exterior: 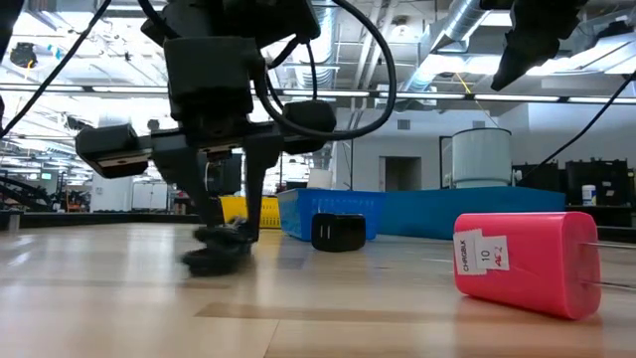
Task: Pick and place items into bin
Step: Put the black charger cable into the dark blue bin
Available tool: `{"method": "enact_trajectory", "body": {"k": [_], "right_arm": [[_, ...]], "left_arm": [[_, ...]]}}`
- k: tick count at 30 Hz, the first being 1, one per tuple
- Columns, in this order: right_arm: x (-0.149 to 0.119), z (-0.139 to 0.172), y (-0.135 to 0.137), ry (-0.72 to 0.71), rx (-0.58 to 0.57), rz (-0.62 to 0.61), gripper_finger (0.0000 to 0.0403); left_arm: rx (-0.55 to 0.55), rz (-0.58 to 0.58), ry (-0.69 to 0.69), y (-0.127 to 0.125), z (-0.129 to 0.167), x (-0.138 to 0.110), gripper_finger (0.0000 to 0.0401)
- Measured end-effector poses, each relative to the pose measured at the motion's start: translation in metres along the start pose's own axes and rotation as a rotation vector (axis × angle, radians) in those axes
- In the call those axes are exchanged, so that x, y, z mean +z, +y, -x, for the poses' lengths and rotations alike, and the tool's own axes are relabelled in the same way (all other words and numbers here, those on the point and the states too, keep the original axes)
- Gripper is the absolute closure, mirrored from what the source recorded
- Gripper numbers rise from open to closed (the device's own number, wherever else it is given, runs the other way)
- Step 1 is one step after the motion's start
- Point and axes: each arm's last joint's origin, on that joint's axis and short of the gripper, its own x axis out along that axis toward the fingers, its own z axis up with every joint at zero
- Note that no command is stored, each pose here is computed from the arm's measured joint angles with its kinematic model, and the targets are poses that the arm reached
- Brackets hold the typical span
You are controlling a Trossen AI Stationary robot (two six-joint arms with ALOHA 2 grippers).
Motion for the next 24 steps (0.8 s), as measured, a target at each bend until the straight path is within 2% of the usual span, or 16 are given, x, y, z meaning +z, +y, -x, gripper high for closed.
{"method": "enact_trajectory", "body": {"k": [5, 12, 16, 24], "right_arm": [[0.001, 0.0, 0.001, -0.001, 0.023, -0.004, 0.027], [0.001, 0.0, 0.001, -0.004, 0.026, -0.011, 0.027], [0.001, 0.0, 0.001, -0.004, 0.026, -0.037, 0.027], [0.009, 0.001, 0.005, -0.081, 0.069, -0.147, 0.027]], "left_arm": [[0.016, 0.034, 0.028, 0.0, 0.001, -0.001, 0.0376], [0.046, 0.104, 0.059, -0.002, 0.003, 0.004, 0.0371], [0.08, 0.096, 0.094, -0.009, 0.008, 0.015, 0.0378], [0.268, 0.111, 0.163, -0.018, 0.036, 0.038, 0.0378]]}}
